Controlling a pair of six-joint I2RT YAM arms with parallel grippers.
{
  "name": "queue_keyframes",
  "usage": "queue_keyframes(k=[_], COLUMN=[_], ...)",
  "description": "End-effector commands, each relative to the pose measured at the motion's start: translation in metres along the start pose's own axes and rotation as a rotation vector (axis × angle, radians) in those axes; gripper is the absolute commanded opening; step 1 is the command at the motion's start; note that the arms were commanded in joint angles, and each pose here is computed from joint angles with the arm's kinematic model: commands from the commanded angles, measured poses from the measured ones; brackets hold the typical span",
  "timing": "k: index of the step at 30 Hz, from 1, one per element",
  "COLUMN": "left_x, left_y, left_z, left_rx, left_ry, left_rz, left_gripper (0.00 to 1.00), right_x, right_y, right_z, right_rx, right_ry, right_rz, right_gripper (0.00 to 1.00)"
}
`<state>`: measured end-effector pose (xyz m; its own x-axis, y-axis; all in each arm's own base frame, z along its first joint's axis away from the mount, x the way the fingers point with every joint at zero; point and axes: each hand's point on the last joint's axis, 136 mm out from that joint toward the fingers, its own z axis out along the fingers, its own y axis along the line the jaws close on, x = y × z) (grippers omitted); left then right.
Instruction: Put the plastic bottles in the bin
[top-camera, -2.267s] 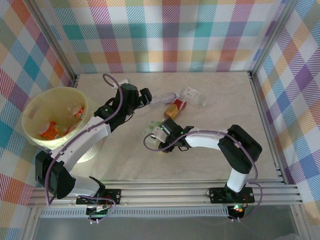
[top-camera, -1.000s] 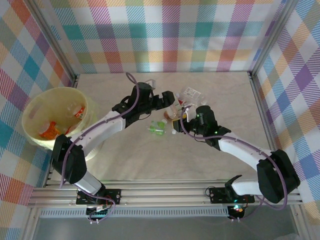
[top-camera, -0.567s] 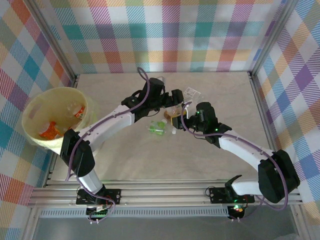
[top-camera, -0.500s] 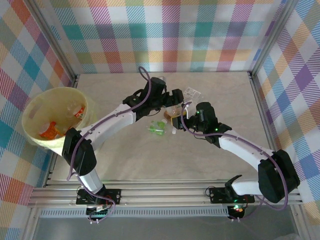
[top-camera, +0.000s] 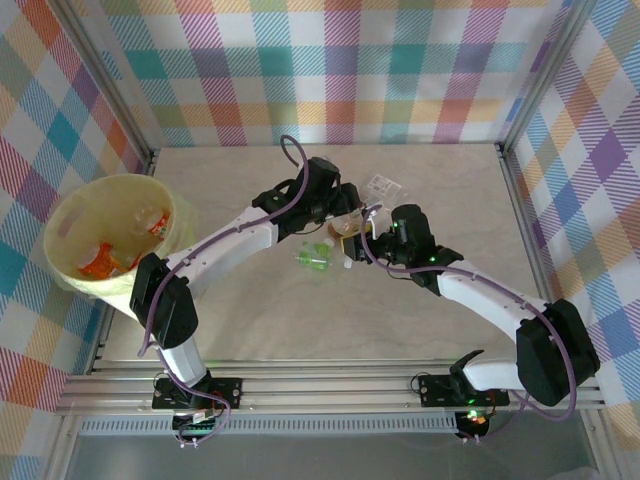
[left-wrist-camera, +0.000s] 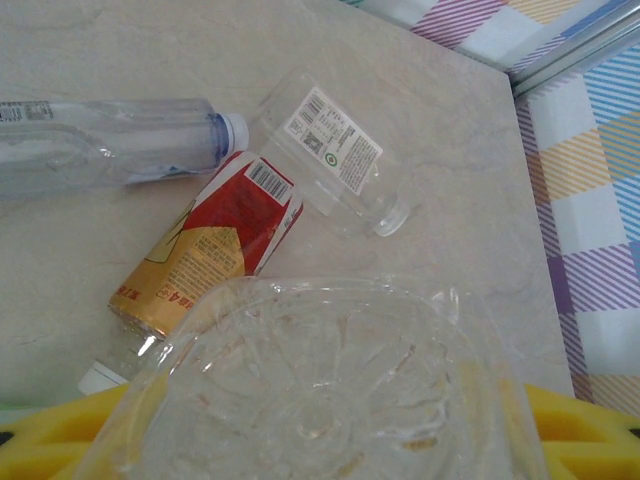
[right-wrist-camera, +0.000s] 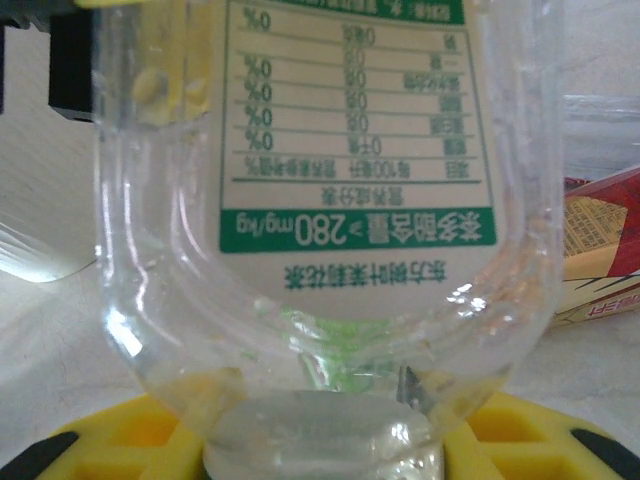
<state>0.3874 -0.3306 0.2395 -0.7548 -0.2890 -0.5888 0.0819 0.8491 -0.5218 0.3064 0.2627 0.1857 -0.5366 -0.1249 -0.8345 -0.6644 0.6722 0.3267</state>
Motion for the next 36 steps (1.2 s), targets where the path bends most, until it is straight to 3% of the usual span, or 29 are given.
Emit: queue_keyframes(k=[1, 4, 10, 11, 18, 28, 36], left_x=[0.013, 0.004, -0.032, -0.037, -0.084, -0.142, -0.166], left_y=[0.012, 0.024, 0.023, 0.022, 0.030, 0.053, 0.073], left_z=[0.001, -0.004, -0.033, -0.038, -0.090, -0.183, -0.267], left_rx=[-0.084, -0.152, -0.184, -0.189, -0.315, -0.304, -0.318], left_ry=[0.044, -0.002, -0.152, -0.171, -0.338, -0.510, -0.665], left_rz=[0.035, 0.041, 0.085, 0.094, 0.190, 0.159, 0.134], left_gripper=[0.55, 0.51, 0.48, 0.48, 0.44, 0.43, 0.44], right_x=[-0.032, -0.029, -0.029, -0.030, -0.039, -0.038, -0.036], right_y=[0.013, 0.016, 0.020, 0.021, 0.009, -0.007, -0.014], right_z=[-0.006, -0.009, -0.023, -0.025, -0.037, -0.033, -0.029], right_rx=[-0.041, -0.053, -0.048, -0.044, 0.054, 0.136, 0.163], right_ry=[-0.081, -0.062, -0.071, -0.075, -0.120, -0.115, -0.105], right_rz=[-0.065, -0.076, -0.147, -0.160, -0.204, -0.168, -0.123], right_gripper=[0.51, 0.70, 0.91, 0.99, 1.00, 1.00, 1.00])
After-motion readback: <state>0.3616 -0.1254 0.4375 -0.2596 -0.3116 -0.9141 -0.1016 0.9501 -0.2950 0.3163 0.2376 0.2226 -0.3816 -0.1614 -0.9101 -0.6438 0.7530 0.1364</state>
